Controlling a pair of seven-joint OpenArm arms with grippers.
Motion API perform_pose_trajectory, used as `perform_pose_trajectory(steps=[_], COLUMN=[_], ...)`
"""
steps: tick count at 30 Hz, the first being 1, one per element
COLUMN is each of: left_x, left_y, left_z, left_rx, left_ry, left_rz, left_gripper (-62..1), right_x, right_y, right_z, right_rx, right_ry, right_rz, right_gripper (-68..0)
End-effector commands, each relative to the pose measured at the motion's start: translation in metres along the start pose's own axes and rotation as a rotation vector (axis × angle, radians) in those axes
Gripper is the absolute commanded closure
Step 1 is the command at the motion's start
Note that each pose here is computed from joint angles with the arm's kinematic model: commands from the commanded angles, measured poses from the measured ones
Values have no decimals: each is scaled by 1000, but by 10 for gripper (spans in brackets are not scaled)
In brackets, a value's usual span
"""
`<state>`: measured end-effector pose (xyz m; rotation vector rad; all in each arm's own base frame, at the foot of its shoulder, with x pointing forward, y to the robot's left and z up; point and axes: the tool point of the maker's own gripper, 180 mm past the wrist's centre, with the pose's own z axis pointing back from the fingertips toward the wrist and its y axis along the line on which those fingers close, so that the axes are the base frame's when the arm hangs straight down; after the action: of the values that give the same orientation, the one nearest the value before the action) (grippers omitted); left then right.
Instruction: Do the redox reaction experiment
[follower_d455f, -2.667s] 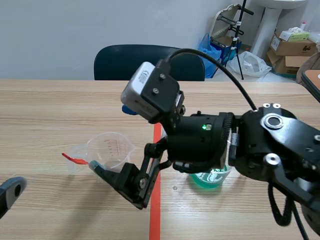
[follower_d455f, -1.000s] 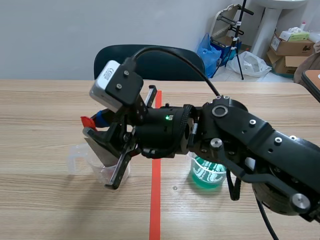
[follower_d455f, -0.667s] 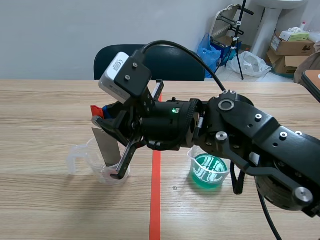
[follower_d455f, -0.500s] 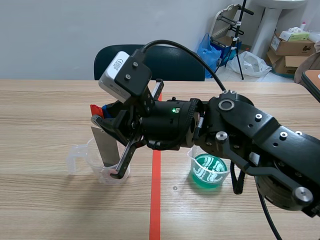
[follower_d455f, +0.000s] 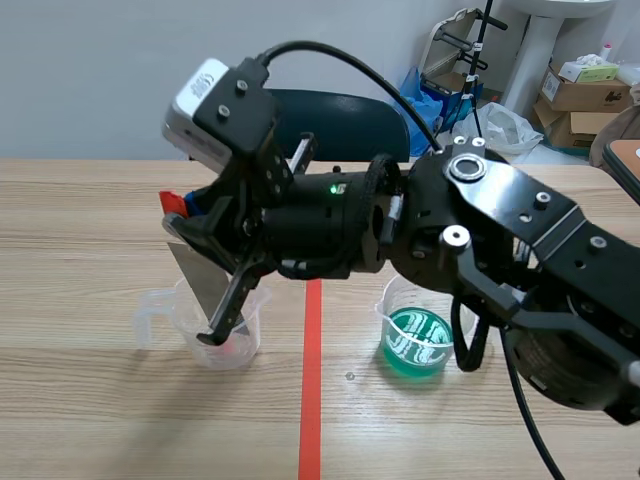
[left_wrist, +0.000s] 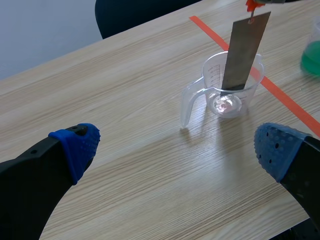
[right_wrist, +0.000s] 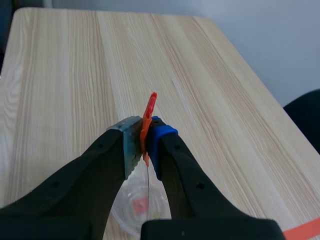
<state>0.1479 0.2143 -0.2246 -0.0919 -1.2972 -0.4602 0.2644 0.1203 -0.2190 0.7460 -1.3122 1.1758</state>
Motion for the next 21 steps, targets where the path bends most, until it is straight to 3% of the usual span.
perform_pose_trajectory(steps=[1,13,21], left_x=[6,6,7], left_y=[-1,-1,-2], left_z=[0,0,0], left_rx=[6,6,5], left_ry=[-28,-29,-35], left_rz=[16,16,16], left_gripper=[-623,-623,-623], right_x=[21,55,74], right_y=[-13,-23,-20], right_z=[3,6,9], right_rx=[-25,2,30], right_ry=[-50,-49,-36], right_rz=[16,-6,16], right_gripper=[-6,-7,-6])
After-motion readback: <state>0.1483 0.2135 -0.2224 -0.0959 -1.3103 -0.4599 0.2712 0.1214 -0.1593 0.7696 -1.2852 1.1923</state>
